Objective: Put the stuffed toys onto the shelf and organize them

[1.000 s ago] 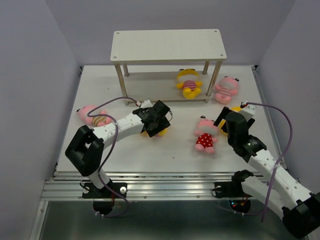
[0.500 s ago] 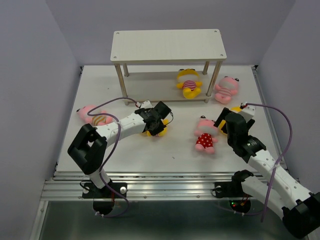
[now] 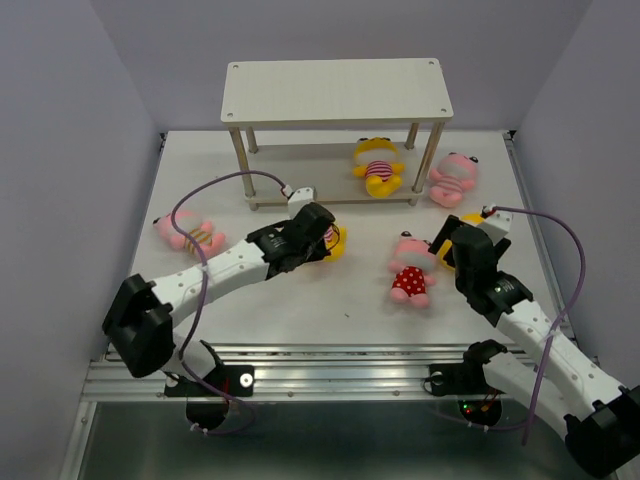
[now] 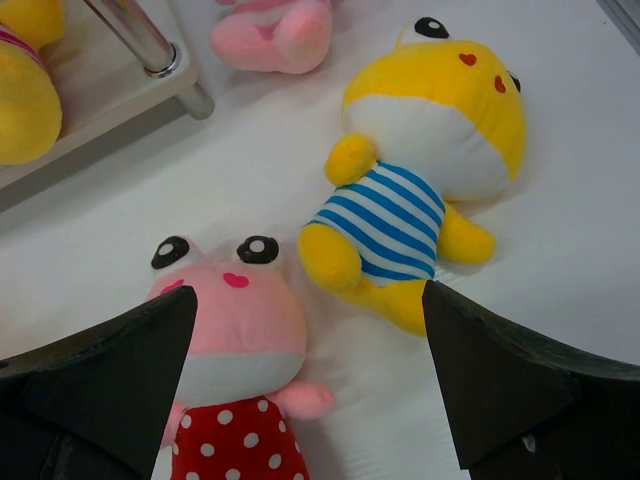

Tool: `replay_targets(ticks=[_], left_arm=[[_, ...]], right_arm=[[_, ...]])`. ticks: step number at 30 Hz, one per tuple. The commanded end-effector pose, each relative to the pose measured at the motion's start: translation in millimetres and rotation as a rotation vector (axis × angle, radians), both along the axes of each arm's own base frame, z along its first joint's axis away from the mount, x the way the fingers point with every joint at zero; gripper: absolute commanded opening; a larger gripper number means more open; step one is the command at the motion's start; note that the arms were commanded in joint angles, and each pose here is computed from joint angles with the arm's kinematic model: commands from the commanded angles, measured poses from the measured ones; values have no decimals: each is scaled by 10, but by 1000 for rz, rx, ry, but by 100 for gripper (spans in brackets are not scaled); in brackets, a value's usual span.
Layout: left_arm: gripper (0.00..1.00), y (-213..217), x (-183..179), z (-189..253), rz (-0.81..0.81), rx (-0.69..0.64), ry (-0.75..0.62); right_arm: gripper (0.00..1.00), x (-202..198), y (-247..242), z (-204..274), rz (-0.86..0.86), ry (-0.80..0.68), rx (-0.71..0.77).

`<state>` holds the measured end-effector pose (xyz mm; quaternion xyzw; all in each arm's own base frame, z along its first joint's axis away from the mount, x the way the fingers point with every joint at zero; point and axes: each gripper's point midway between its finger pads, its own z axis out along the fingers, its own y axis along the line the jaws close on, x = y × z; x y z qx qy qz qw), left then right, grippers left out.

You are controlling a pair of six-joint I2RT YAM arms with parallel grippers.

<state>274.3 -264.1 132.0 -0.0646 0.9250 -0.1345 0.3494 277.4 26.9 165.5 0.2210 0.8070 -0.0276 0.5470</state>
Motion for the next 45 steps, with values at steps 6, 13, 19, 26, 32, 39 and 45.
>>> replay_targets(ticks=[6, 13, 19, 26, 32, 39, 45], left_arm=[[0, -75, 96, 982, -347, -19, -472], [0, -87, 291, 1097, -408, 105, -640], [0, -118, 357, 1265, -542, 166, -816], [0, -108, 548, 1187, -596, 205, -844], [0, -99, 699, 1081, -592, 228, -839], [0, -86, 848, 966, -562, 261, -854], [0, -61, 983, 846, -549, 281, -836]], right_arm=[[100, 17, -54, 93, -26, -37, -14], [100, 41, -39, 135, -14, -50, -20], [100, 40, -31, 125, -7, -46, -21], [100, 31, -30, 129, -4, -51, -18], [100, 35, -31, 127, -5, -53, -19], [100, 42, -34, 132, -6, -57, -22], [100, 38, -52, 131, -14, -62, -26]])
